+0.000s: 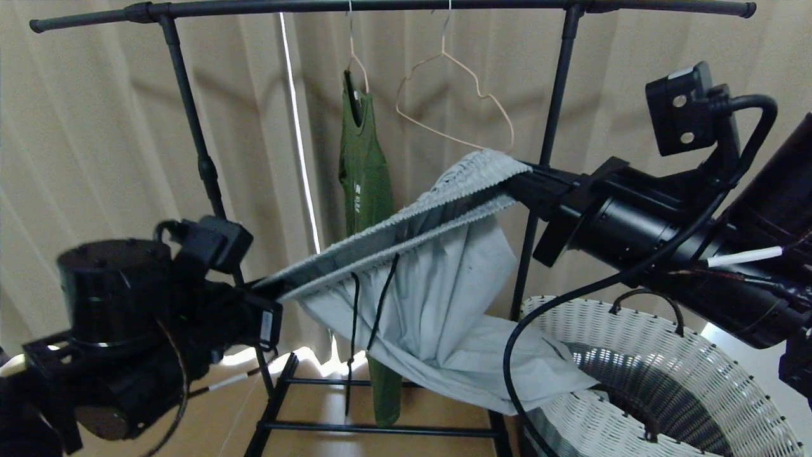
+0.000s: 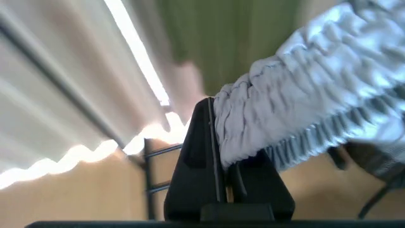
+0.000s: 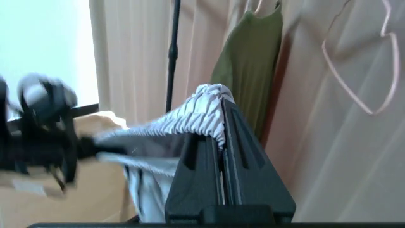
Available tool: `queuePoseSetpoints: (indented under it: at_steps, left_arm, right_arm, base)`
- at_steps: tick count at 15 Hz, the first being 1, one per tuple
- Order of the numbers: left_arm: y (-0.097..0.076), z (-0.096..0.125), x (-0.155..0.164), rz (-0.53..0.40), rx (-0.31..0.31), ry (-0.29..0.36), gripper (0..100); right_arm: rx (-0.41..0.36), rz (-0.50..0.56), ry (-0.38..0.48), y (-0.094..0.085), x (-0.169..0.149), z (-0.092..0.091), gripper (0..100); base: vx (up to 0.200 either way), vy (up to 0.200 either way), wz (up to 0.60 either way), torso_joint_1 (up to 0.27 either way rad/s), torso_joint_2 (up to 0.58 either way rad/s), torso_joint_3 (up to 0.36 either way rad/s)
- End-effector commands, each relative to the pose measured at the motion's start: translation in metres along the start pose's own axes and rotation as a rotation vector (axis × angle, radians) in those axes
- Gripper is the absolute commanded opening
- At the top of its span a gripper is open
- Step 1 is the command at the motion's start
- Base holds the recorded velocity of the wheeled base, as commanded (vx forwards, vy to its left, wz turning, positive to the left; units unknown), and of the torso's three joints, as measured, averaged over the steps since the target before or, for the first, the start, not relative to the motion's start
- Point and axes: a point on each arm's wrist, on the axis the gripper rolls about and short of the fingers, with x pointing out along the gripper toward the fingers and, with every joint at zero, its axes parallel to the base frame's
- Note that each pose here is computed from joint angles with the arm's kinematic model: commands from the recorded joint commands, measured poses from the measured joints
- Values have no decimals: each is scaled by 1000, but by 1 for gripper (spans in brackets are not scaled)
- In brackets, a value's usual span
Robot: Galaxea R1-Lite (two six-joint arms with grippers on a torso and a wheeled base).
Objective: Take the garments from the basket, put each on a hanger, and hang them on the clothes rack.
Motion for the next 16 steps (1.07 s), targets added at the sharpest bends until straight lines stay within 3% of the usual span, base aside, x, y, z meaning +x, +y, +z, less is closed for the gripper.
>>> queuePoseSetpoints:
  at_steps: [1,4,8,11,13,16]
  left_arm:
    - [43,79,-48,46,-51,-194,0]
    - [53,141,-67,43,-72,-284,0]
    - [34,191,-60,-47,-86,-369,0]
    - [5,170,-42,-140,-70,-237,0]
    - [-18,136,-25,-190,-59,-96,0]
    - [-20,125,-21,-190,-35,-24,0]
  right_arm:
    - [-14,-39,-45,-11,2,13,0]
    - [-53,-127,-117,-37,2,35,0]
    - [-107,-219,-161,-65,-1,53,0]
    - [-182,-278,-41,-80,-10,33,0]
    - [-196,-282,61,-80,-18,6,0]
    - [-196,-278,121,-80,-21,-11,0]
  base:
    - [0,0,0,0,0,0]
    - [0,0,0,0,0,0]
    - [0,0,0,0,0,0]
    - [0,0,0,0,0,0]
    - [0,0,0,0,0,0]
    - [0,0,0,0,0,0]
